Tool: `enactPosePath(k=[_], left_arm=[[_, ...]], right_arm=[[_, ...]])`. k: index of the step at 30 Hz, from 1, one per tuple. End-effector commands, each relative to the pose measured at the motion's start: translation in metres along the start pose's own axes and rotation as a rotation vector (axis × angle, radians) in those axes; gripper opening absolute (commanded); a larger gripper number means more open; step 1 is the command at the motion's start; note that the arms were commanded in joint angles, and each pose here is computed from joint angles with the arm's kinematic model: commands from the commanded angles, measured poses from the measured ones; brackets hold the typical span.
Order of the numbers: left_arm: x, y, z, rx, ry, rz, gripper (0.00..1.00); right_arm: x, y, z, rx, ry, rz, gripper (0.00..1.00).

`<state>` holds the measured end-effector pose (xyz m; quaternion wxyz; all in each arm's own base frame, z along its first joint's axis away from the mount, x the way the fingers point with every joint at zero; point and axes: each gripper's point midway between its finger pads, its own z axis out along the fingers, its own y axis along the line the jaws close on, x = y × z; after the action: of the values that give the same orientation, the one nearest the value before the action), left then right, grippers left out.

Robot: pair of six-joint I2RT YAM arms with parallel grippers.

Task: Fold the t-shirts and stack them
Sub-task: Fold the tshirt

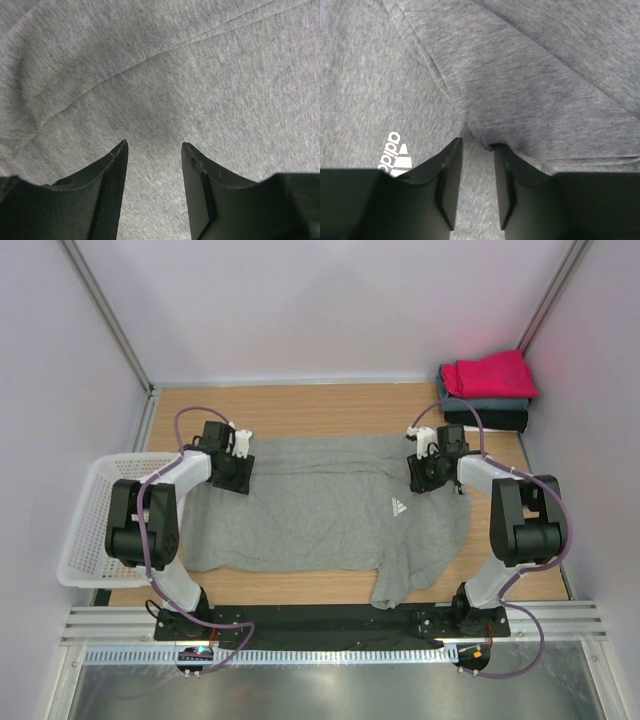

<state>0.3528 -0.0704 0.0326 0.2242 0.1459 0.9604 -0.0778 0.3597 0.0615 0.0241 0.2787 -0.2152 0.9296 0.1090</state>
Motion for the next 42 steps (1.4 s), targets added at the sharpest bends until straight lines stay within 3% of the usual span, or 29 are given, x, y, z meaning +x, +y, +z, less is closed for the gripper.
enactPosePath(k=[1,5,13,24,27,28,30,34,42], left_arm=[[-0.002,-0.001,0.002,0.014,-0.013,-0.012,0.48],[-0.001,-0.002,0.002,0.013,-0.013,-0.009,0.48],[-0.003,-0.003,0.001,0.02,-0.018,-0.01,0.48],[-0.005,-0.003,-0.004,0.016,-0.031,-0.006,0.48],[-0.006,-0.002,-0.005,0.011,-0.034,-0.004,0.47],[-0.006,-0.002,-0.006,0.01,-0.034,-0.004,0.47],[-0.006,-0.001,-0.007,0.006,-0.037,-0.003,0.47],[-0.006,-0.001,-0.008,0.002,-0.037,-0.003,0.47],[-0.007,-0.001,-0.006,0.002,-0.033,-0.004,0.47]], right_arm=[[-0.032,-0.01,0.0,0.038,-0.089,-0.015,0.35],[-0.032,-0.01,-0.004,0.052,-0.104,-0.019,0.13],[-0.052,0.005,-0.044,0.036,-0.195,-0.011,0.01],[-0.038,0.044,-0.062,-0.12,-0.144,0.019,0.02],[-0.032,0.047,-0.059,-0.142,-0.124,0.022,0.11],[-0.032,0.047,-0.059,-0.141,-0.123,0.024,0.22],[-0.034,0.044,-0.06,-0.119,-0.128,0.028,0.29],[-0.048,0.047,-0.075,-0.101,-0.181,-0.005,0.3],[-0.021,0.068,-0.065,-0.138,-0.072,-0.055,0.31]])
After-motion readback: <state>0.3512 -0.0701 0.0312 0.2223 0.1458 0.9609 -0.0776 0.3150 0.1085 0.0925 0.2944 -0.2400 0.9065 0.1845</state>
